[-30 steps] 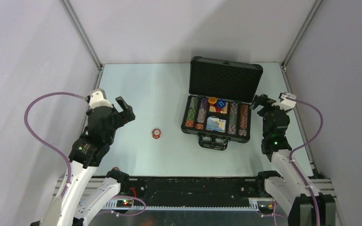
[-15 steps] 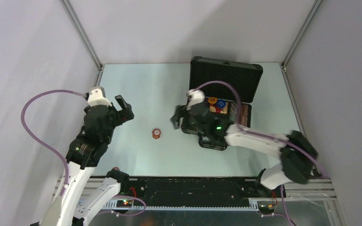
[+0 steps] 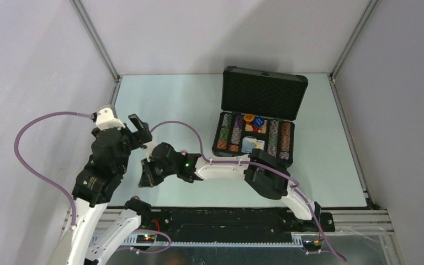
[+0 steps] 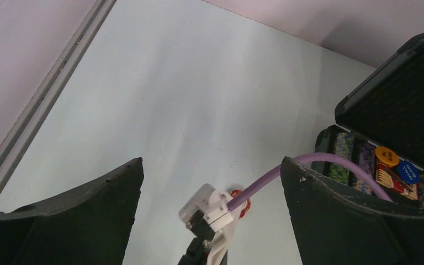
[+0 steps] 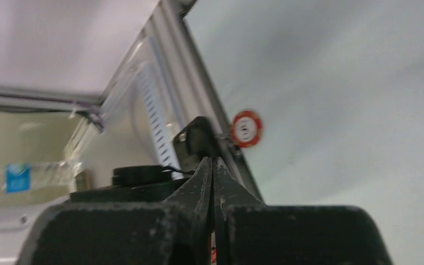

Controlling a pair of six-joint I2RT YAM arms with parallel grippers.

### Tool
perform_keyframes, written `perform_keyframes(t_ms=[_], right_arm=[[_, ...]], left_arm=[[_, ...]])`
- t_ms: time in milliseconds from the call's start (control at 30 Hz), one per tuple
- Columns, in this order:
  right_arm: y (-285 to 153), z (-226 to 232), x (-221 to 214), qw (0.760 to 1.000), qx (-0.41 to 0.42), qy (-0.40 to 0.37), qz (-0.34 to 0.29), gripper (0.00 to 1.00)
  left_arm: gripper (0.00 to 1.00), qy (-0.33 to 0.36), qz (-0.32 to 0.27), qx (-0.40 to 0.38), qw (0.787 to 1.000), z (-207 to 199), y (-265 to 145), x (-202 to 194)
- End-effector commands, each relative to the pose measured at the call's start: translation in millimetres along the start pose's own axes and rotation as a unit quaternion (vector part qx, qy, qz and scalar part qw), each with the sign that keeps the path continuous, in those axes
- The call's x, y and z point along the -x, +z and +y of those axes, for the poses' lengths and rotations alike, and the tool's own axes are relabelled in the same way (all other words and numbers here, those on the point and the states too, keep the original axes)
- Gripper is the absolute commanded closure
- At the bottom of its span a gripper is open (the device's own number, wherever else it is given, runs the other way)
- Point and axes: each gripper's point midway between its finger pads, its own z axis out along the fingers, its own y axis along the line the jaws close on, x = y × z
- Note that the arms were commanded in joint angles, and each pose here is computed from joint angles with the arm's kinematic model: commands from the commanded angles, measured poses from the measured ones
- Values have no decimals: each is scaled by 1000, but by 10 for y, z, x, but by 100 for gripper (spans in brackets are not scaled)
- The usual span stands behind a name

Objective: Pack up texas hold em set

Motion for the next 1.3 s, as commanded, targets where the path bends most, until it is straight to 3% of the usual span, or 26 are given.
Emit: perform_keyframes(t_ms=[0,133,367,967,1067,1267], right_arm=[[45,308,-84,992,112,29,46,100],[233,198,-305,990,114,28,84,100],[597,235,-324,986,126,25,109,100],[567,339,-372,949,270,107,121,100],[587,319,-285,954,260,113,100,100],[658,171,-197,984,151,77,64,100]], left_arm=[[2,3,-26,9,1000,82,-58,88],[2,-1,-41,-6,999,60,-179,230],[2,-4,-36,-30,999,-25,-263,305],[2,6,-20,-32,999,-23,-214,172],[2,7,-20,-31,999,-16,-218,171],[2,8,-19,-26,999,-1,-208,155]])
